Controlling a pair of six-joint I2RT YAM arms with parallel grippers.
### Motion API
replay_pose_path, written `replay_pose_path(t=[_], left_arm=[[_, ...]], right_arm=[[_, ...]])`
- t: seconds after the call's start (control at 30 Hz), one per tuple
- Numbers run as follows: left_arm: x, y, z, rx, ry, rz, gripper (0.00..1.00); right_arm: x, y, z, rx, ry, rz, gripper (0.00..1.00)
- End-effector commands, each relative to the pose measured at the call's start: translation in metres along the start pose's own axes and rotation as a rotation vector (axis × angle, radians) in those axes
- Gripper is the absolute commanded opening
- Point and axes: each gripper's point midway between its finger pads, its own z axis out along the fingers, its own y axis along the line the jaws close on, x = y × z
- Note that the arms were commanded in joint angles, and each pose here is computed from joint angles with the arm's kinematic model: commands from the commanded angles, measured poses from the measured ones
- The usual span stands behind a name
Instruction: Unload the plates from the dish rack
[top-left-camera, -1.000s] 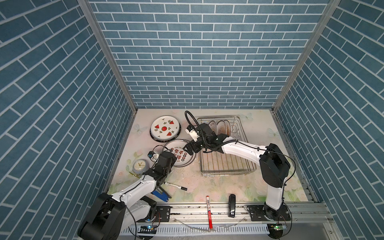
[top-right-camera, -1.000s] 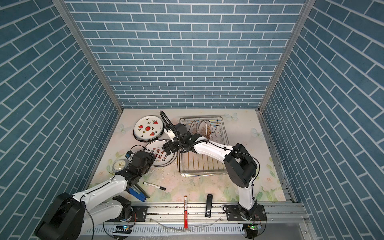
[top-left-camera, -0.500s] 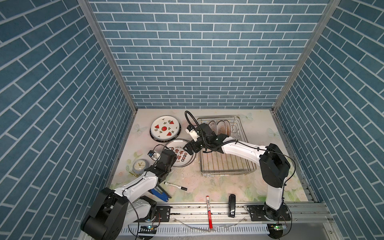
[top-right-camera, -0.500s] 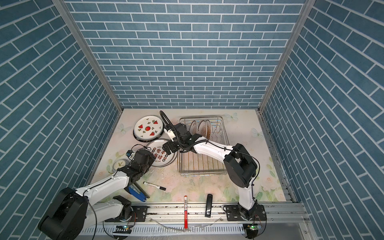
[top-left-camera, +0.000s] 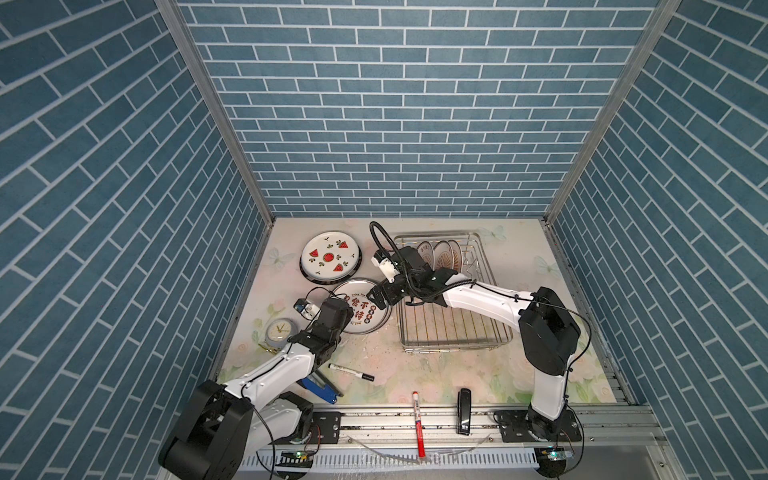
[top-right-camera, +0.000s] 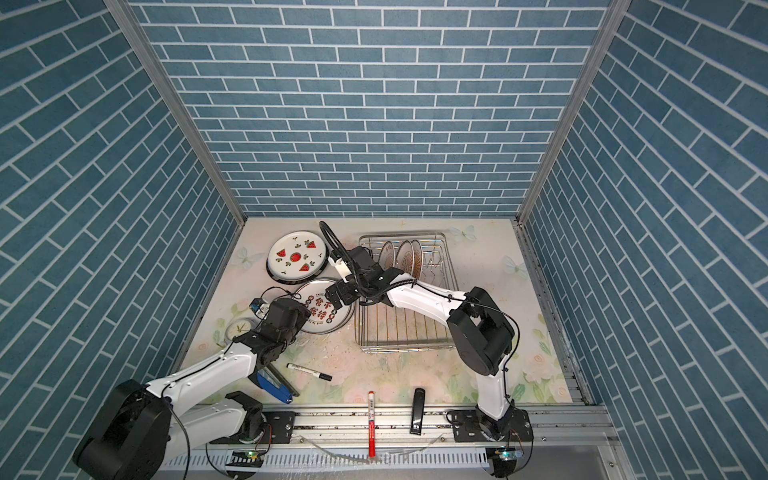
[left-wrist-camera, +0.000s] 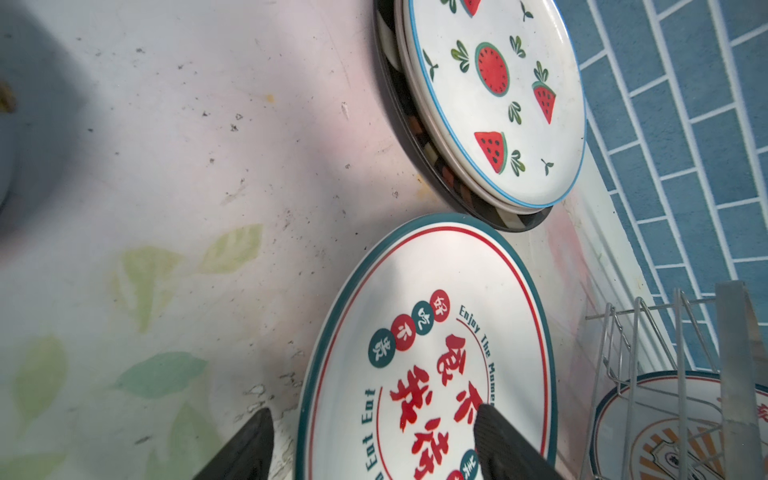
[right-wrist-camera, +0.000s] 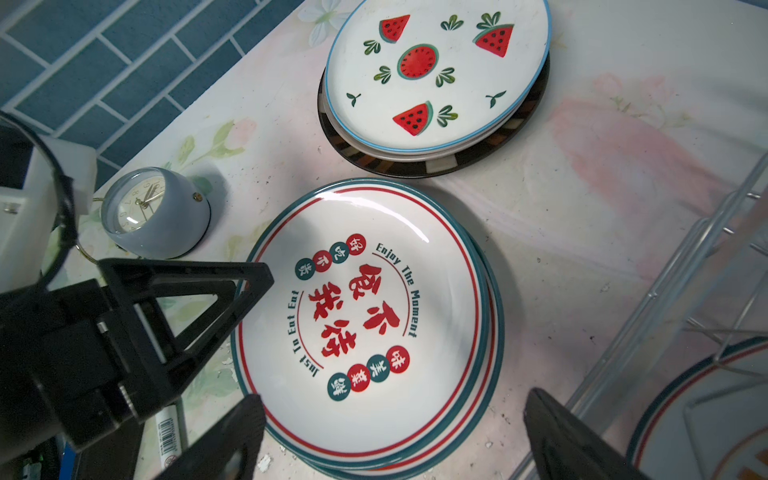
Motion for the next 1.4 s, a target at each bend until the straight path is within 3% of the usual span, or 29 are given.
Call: replay_pose_path(t=[0.0, 0.03, 0.1, 0.27, 0.4, 0.53, 0.73, 0.93, 1.03, 1.13, 1.37], left_arm=[[-0.017, -0.007, -0.010, 0.009, -0.054, 0.071, 0.92], [-0.022, -0.010, -0.015, 0.010, -0.073, 0.106, 0.99], [-0.034, -0.011, -0.027, 0.007, -0.107, 0.164, 1.00], [-0.035, -0.038, -0.046, 0.244, -0.138, 0.227, 1.00], [-0.031, -0.052, -0.057, 0.343, -0.130, 0.304, 1.00], [-0.016, -0.082, -0.076, 0.558, -0.087, 0.372, 1.00], [-0.004, -0.107, -0.099, 0.732, -0.039, 0.412, 1.00], [0.000, -0.112, -0.102, 0.752, -0.009, 0.424, 1.00], [0.014, -0.138, -0.126, 0.948, 0.031, 0.460, 1.00], [0.021, -0.157, -0.141, 1.054, 0.065, 0.479, 1.00], [0.040, -0.175, -0.138, 1.059, 0.092, 0.541, 1.00]], right_arm=[[-0.013, 0.002, -0.010, 0.025, -0.046, -0.057, 0.99], [-0.016, 0.003, -0.015, 0.036, -0.056, -0.073, 0.99], [-0.021, 0.001, -0.027, 0.090, -0.079, -0.099, 0.99], [-0.028, 0.003, -0.051, 0.116, -0.123, -0.138, 0.99], [-0.030, -0.001, -0.075, 0.156, -0.180, -0.137, 0.99], [-0.027, -0.006, -0.105, 0.193, -0.245, -0.119, 0.99], [-0.020, -0.018, -0.165, 0.273, -0.395, -0.080, 0.99], [-0.007, -0.027, -0.209, 0.324, -0.444, -0.069, 0.99], [-0.001, -0.035, -0.221, 0.344, -0.463, -0.047, 0.99], [0.003, -0.043, -0.229, 0.309, -0.480, 0.007, 0.99], [0.011, -0.075, -0.235, 0.319, -0.495, 0.137, 0.99]])
